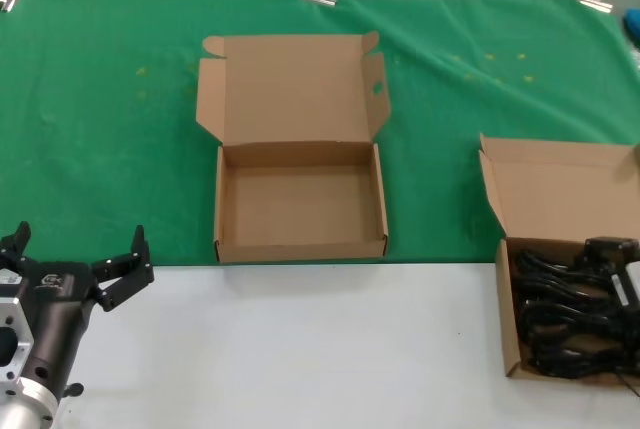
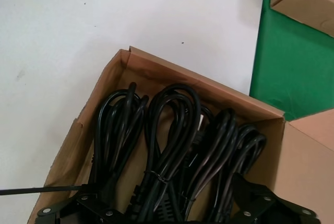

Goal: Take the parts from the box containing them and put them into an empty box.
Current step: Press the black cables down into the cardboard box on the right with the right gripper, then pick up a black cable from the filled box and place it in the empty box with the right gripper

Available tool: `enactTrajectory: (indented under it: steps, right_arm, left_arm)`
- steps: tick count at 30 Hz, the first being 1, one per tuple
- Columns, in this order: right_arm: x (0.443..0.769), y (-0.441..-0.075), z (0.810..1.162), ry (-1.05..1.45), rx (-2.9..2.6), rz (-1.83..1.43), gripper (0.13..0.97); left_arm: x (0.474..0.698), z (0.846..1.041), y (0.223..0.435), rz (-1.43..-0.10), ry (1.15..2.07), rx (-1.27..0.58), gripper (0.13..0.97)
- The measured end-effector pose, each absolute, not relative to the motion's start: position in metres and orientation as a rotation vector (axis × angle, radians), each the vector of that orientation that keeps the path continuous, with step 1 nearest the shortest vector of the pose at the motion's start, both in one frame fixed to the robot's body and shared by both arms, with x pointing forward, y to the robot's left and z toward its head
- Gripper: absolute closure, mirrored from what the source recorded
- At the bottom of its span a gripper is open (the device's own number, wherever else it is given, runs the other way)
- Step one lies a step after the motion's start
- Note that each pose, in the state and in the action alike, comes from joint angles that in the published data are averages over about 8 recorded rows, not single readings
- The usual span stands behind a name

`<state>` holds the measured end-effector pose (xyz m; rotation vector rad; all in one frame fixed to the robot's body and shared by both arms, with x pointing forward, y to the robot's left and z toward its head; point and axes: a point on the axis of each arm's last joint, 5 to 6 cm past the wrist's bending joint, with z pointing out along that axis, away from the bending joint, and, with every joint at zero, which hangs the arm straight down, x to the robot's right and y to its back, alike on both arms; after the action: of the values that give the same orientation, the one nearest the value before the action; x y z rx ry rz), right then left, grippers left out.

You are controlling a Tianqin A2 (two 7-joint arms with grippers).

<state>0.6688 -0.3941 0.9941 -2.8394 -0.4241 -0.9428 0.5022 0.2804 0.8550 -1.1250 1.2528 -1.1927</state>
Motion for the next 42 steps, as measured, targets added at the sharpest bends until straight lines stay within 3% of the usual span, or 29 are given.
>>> enactTrajectory:
  steps: [4, 13, 21, 30, 42]
  right_arm:
    - [0.67, -0.393, 0.991, -0.434, -2.843, -0.934, 0.292]
    - [0.67, -0.391, 0.988, -0.446, -2.839, -0.933, 0.469]
    - [0.67, -0.391, 0.989, -0.454, -2.836, -0.942, 0.681]
    - [0.666, -0.395, 0.992, -0.45, -2.835, -0.952, 0.83]
    - [0.653, -0.403, 1.014, -0.445, -2.818, -1.004, 0.856]
  left_arm:
    - [0.502, 0.855, 0.28, -1.193, 1.253, -1.125, 0.132]
    - [0.502, 0.855, 0.28, -1.193, 1.253, -1.125, 0.132]
    - [0.502, 0.855, 0.28, -1.193, 1.253, -1.125, 0.132]
    - [0.502, 0.855, 0.28, -1.193, 1.253, -1.125, 0.132]
    - [0.502, 0.855, 0.28, -1.193, 1.253, -1.125, 0.132]
